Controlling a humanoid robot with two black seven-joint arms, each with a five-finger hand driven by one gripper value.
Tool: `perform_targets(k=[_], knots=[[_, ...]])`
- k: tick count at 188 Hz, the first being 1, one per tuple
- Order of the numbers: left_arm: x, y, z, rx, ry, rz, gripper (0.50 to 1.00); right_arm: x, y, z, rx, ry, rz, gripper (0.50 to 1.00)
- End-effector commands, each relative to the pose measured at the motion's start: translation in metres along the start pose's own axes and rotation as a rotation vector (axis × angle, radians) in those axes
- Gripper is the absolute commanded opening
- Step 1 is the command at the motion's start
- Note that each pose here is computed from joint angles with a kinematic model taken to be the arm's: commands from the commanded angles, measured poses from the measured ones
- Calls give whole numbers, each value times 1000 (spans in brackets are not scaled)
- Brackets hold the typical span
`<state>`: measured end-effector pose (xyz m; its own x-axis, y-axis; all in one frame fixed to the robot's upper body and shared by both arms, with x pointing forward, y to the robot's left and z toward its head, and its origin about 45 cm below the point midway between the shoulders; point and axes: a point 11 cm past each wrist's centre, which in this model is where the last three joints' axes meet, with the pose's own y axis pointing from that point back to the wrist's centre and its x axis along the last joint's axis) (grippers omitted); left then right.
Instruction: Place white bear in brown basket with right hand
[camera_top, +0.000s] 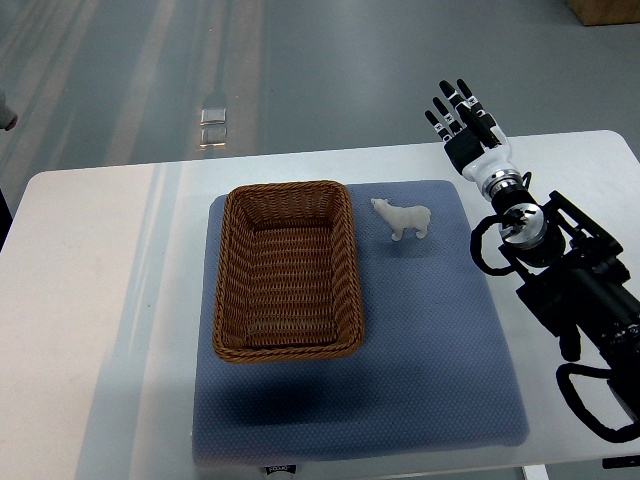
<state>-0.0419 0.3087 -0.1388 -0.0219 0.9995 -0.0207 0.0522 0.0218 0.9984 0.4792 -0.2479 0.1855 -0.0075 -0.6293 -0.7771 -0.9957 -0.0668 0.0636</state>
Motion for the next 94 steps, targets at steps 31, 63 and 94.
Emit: perform_targets(k=[31,63,94], knots=[[0,0,0,0,0,4,1000,0,0,0,-1,1,0,926],[0,0,0,0,-1,3,1000,-1,0,2,-10,12,-7,926],[-1,0,1,-1,-2,1,1000,-23,-3,20,-84,109,-76,924]])
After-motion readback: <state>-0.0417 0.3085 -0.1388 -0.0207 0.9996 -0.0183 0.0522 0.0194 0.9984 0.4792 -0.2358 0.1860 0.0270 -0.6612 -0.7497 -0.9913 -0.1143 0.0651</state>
